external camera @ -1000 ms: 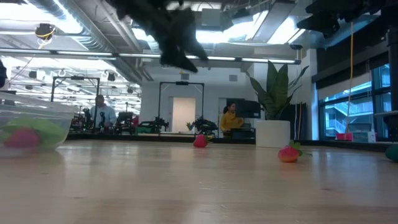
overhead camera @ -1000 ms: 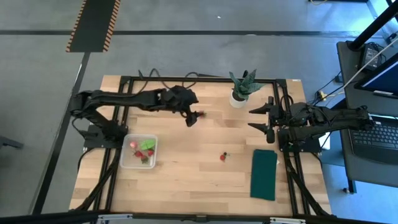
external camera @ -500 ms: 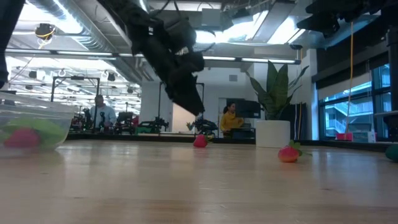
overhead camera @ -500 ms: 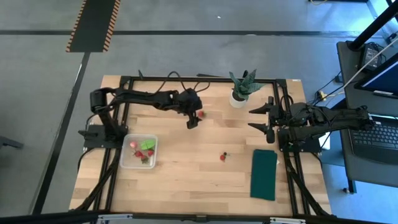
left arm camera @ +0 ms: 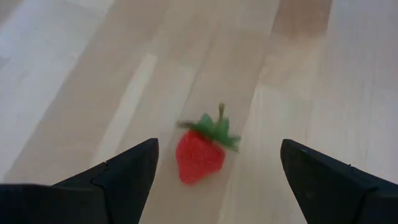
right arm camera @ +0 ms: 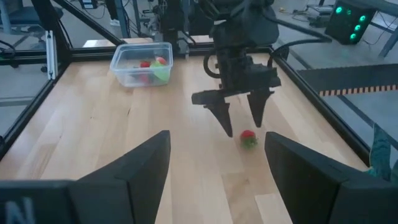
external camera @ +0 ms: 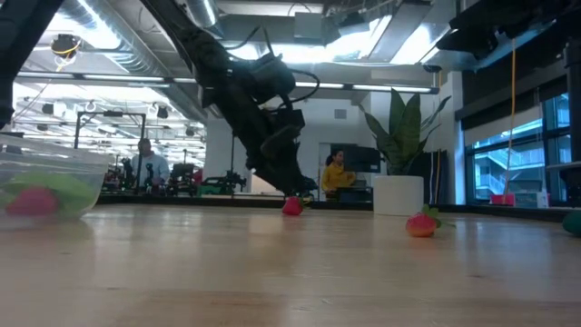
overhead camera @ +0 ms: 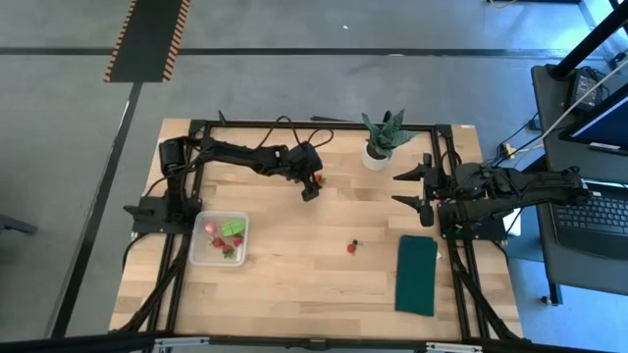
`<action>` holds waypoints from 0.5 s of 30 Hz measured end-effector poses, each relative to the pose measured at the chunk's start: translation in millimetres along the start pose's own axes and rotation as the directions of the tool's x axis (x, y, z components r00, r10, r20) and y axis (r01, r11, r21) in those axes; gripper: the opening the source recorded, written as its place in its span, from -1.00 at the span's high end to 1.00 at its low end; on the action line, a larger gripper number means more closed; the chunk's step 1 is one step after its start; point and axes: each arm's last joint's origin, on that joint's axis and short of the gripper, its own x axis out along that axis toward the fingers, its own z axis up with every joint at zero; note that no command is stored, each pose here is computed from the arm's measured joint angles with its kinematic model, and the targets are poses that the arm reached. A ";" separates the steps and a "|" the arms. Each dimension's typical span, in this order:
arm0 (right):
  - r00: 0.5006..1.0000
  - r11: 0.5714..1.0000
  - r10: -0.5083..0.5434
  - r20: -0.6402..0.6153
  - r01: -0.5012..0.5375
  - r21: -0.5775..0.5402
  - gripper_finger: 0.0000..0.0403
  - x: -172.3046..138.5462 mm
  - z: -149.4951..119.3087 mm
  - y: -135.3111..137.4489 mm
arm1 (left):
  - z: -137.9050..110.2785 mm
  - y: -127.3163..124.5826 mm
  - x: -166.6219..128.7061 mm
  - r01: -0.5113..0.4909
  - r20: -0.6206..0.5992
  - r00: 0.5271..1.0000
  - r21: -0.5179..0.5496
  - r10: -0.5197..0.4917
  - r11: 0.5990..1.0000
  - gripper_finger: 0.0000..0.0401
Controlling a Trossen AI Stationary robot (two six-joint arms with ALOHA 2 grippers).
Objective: Pick and placing Produce into tupperware
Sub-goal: Put the red strawberry into the transparent bin
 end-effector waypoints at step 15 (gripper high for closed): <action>1.000 1.000 0.000 0.001 0.000 -0.021 -0.31 -0.1 0.1 0.0 | -7.6 4.0 18.9 -0.066 -0.011 0.998 -0.058 0.066 0.996 -0.64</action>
